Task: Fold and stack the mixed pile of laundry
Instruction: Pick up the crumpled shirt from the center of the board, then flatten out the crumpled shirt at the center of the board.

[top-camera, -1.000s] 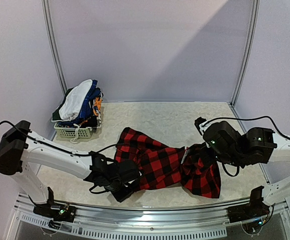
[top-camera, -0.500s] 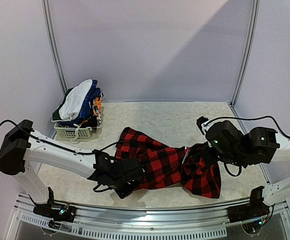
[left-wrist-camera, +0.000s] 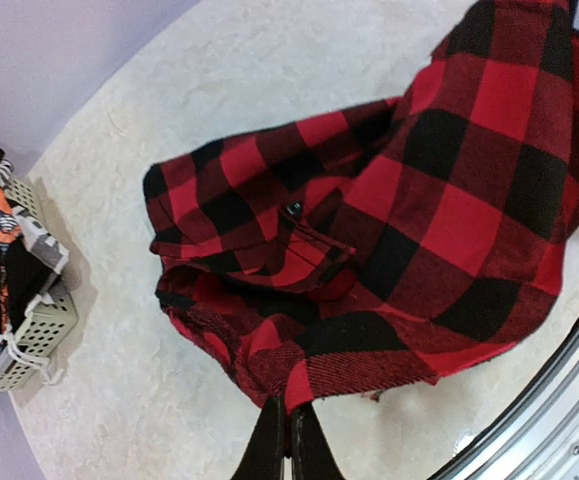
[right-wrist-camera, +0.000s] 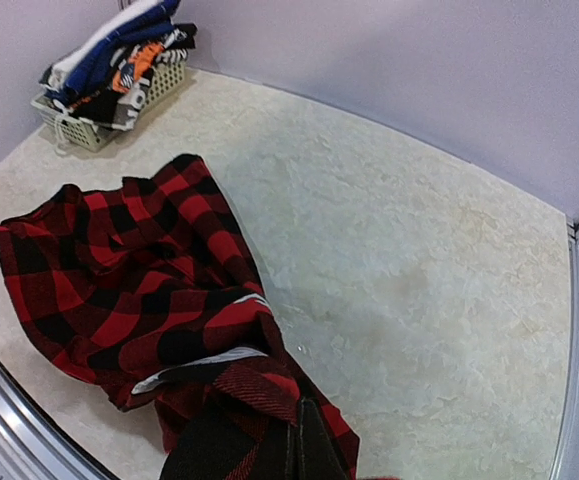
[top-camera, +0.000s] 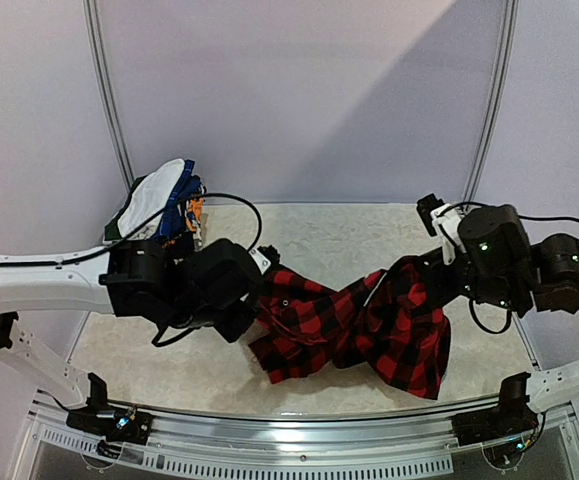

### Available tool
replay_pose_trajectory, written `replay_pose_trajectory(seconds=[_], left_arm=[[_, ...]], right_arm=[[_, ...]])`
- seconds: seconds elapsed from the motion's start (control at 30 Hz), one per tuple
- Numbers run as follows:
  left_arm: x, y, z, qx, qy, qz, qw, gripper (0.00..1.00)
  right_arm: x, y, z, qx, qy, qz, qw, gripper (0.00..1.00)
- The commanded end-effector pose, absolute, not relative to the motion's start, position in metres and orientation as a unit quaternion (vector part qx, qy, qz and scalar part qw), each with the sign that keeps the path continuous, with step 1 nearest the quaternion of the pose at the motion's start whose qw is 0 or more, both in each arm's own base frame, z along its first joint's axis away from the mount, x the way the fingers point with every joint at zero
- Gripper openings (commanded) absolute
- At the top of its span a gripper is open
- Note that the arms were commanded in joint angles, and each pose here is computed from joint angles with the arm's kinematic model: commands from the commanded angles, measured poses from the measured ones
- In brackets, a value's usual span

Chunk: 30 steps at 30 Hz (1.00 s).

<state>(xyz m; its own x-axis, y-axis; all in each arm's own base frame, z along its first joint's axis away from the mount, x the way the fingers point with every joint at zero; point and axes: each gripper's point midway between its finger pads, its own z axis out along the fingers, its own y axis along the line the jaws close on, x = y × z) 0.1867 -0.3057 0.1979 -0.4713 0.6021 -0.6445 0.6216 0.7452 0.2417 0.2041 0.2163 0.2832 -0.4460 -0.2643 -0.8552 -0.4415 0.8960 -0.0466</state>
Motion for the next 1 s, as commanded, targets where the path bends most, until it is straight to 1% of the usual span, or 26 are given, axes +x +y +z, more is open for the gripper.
replay_pose_trajectory(seconds=[0.0,0.13,0.37,0.63,0.8,0.97], left_arm=[[0.197,-0.289,0.245,0.341,0.843,0.016,0.417,0.0],[0.205,-0.283,0.287,0.319,0.83,0.02,0.457,0.0],[0.214,-0.273,0.363,0.285,0.8,-0.001,0.529,0.0],[0.21,-0.257,0.464,0.265,0.751,-0.053,0.603,0.0],[0.203,-0.24,0.518,0.264,0.718,-0.07,0.64,0.0],[0.199,-0.212,0.575,0.233,0.686,-0.074,0.686,0.0]], right_arm=[[0.199,0.215,0.338,-0.22,0.812,0.137,0.523,0.0],[0.192,0.212,0.378,-0.232,0.784,0.167,0.551,0.0],[0.18,0.204,0.438,-0.25,0.746,0.199,0.585,0.0],[0.162,0.199,0.512,-0.276,0.694,0.245,0.618,0.0],[0.152,0.18,0.564,-0.259,0.661,0.272,0.65,0.0],[0.156,0.164,0.61,-0.227,0.645,0.258,0.682,0.0]])
